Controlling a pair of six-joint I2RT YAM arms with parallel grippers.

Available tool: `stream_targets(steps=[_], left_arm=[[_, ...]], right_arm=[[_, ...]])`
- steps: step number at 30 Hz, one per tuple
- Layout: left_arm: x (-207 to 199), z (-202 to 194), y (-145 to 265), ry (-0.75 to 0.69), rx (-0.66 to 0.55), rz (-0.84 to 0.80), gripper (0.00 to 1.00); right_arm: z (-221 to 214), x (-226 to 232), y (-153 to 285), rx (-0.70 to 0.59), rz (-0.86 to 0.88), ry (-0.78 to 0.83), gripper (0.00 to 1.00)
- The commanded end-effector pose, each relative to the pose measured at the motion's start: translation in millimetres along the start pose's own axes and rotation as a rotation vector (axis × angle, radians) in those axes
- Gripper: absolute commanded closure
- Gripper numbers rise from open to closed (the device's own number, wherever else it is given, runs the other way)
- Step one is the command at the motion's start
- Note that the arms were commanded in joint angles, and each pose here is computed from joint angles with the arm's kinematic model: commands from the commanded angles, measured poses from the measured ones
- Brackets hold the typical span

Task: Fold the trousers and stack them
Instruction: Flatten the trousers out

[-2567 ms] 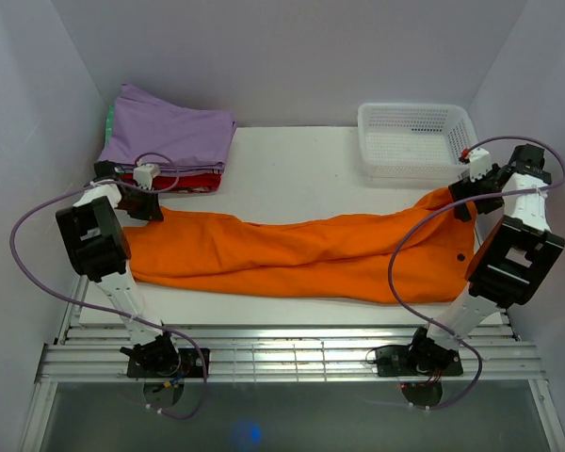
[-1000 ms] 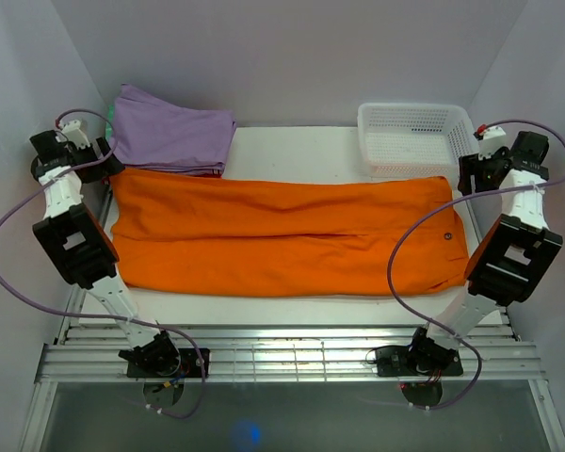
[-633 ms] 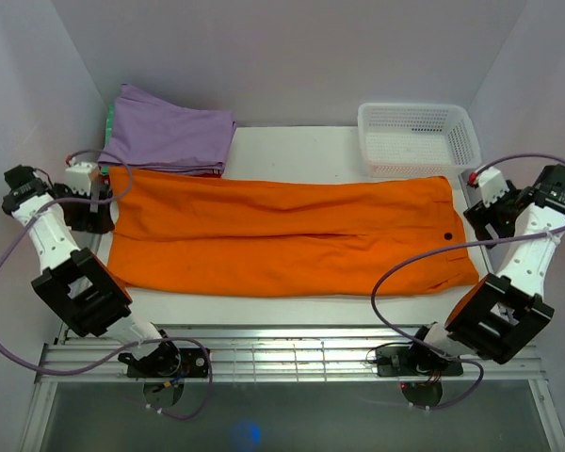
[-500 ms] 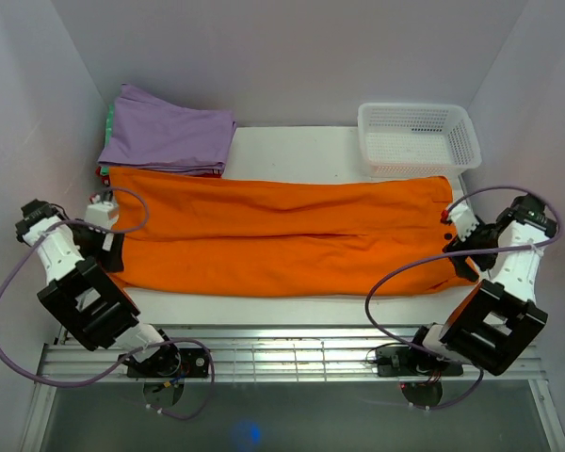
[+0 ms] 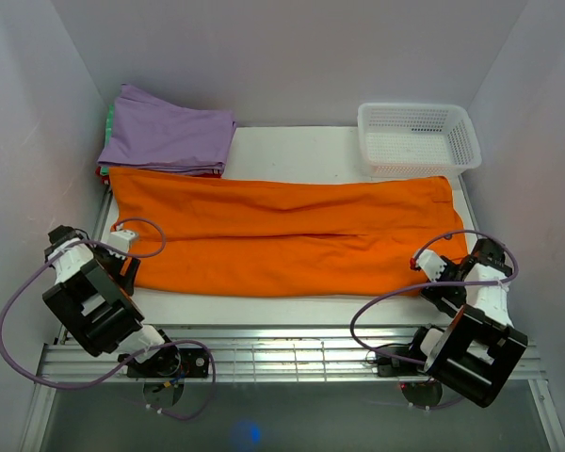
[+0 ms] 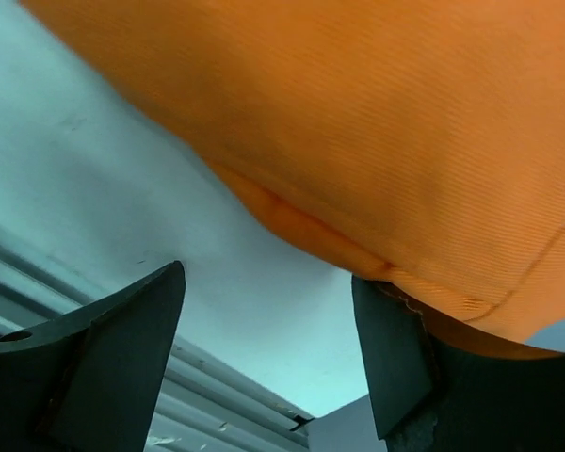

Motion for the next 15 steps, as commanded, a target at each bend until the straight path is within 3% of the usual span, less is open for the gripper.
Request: stream_targets(steps=[1,5,6,8,9,10,12,13,15], left_arm=[[16.2,16.2,-5.4,-0.017,-0.086,0.064,0.14],[18.9,18.3,-11.7,-0.043,-0.087,0.039,0.35],[21.4,19.7,-10.3,-0.05,-0.085,0.044,0.49],[25.1,21.1,-7.4,-0.082,-0.075,0.049,0.6],[25.5,20.6,-3.7,-0.091,-0.065,0.049,0.65],[31.1,25.4,4.1,-0.109,-0.067,0.068,0.77],[29.1,25.3,15.2,-0.163,-0.048,0.053,0.86],[35.0,31.4,25.9,-0.187,-0.052,0.075,0.97],[31.2,30.0,37.6,-0.249,-0.024,0.041,1.0]], right_arm=[[-4.6,-33.7,-0.3,0.019,-0.151,0.018,0.25],[-5.8,-36.9,-5.4,0.015,-0.152,0.024,0.42],[-7.7,-41.3,-5.0,0.025,-0.165,0.026,0.52],[-9.7,-43.2,-6.0,0.031,-0.152,0.009,0.62],[-10.9,-49.7,-0.7,0.038,-0.164,0.004,0.72],[-11.2,-51.6,0.4,0.034,-0.161,-0.005,0.78],[-11.9,-63.7,9.5,0.035,-0.189,-0.009,0.92],[-11.7,-66.0,11.8,0.035,-0.189,-0.011,0.92],[-12.5,-71.2,17.6,0.036,-0.19,-0.018,0.92]])
Point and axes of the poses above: each gripper's point midway between its finger pads, its own y axis back along the fingers, its own x axis along the line the jaws close on, z = x × y, the point moved 3 cm from there along y, back along the fingers, and after that the axes turned 13 degrees about y, right-handed, at the moved point
